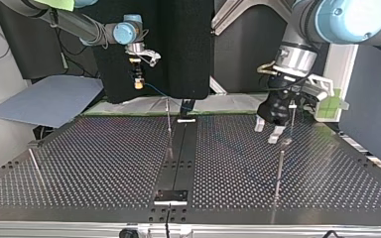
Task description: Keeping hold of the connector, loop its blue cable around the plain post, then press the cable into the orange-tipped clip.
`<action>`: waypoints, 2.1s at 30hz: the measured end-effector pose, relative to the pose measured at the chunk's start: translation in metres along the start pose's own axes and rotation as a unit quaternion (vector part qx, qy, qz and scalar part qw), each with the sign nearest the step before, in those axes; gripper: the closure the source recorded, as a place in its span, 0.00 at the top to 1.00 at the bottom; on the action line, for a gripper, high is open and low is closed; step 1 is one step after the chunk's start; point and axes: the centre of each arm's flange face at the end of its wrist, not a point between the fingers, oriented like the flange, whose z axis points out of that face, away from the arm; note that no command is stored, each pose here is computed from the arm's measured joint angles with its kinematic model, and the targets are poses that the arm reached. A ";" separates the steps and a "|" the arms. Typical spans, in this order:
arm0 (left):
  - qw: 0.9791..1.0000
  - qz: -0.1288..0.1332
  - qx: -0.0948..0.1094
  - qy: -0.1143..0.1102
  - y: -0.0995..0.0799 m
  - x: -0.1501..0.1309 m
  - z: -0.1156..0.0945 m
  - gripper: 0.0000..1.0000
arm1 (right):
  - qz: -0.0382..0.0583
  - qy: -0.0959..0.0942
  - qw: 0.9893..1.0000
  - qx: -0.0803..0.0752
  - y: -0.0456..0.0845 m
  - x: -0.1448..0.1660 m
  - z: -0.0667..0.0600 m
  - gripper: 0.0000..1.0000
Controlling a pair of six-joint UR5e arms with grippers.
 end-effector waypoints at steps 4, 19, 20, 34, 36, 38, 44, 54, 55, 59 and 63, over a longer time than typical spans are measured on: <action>1.000 0.017 -0.001 0.003 -0.006 0.013 0.010 1.00 | -0.001 -0.001 1.000 -0.001 0.000 0.000 0.000 0.00; 0.996 0.085 -0.006 0.022 -0.033 0.077 0.040 1.00 | 0.000 -0.007 1.000 -0.012 0.008 -0.001 0.001 0.00; 0.996 0.089 -0.006 0.022 -0.035 0.081 0.041 1.00 | 0.000 -0.006 1.000 -0.012 0.008 -0.001 0.001 0.00; 0.987 0.152 -0.056 -0.019 -0.024 0.096 0.076 1.00 | -0.002 -0.011 1.000 -0.017 0.013 -0.002 0.001 0.00; 0.984 0.161 -0.066 -0.024 -0.021 0.095 0.078 1.00 | -0.003 -0.011 1.000 -0.017 0.014 -0.002 0.001 0.00; 0.982 0.170 -0.078 -0.027 -0.017 0.095 0.079 1.00 | -0.003 -0.010 1.000 -0.017 0.014 -0.001 0.002 0.00; 0.974 0.195 -0.109 -0.035 -0.009 0.090 0.081 1.00 | -0.003 -0.010 1.000 -0.017 0.014 -0.001 0.002 0.00; 0.961 0.235 -0.145 -0.033 -0.008 0.092 0.078 1.00 | -0.001 -0.008 1.000 -0.018 0.014 -0.001 0.002 0.00; 0.959 0.239 -0.149 -0.031 -0.007 0.093 0.078 1.00 | -0.001 -0.009 1.000 -0.018 0.014 -0.001 0.002 0.00; 0.954 0.258 -0.150 -0.015 -0.005 0.107 0.084 1.00 | -0.001 -0.009 1.000 -0.018 0.014 -0.001 0.001 0.00; 0.956 0.259 -0.137 -0.003 -0.007 0.118 0.090 1.00 | -0.001 -0.010 1.000 -0.018 0.014 -0.001 0.002 0.00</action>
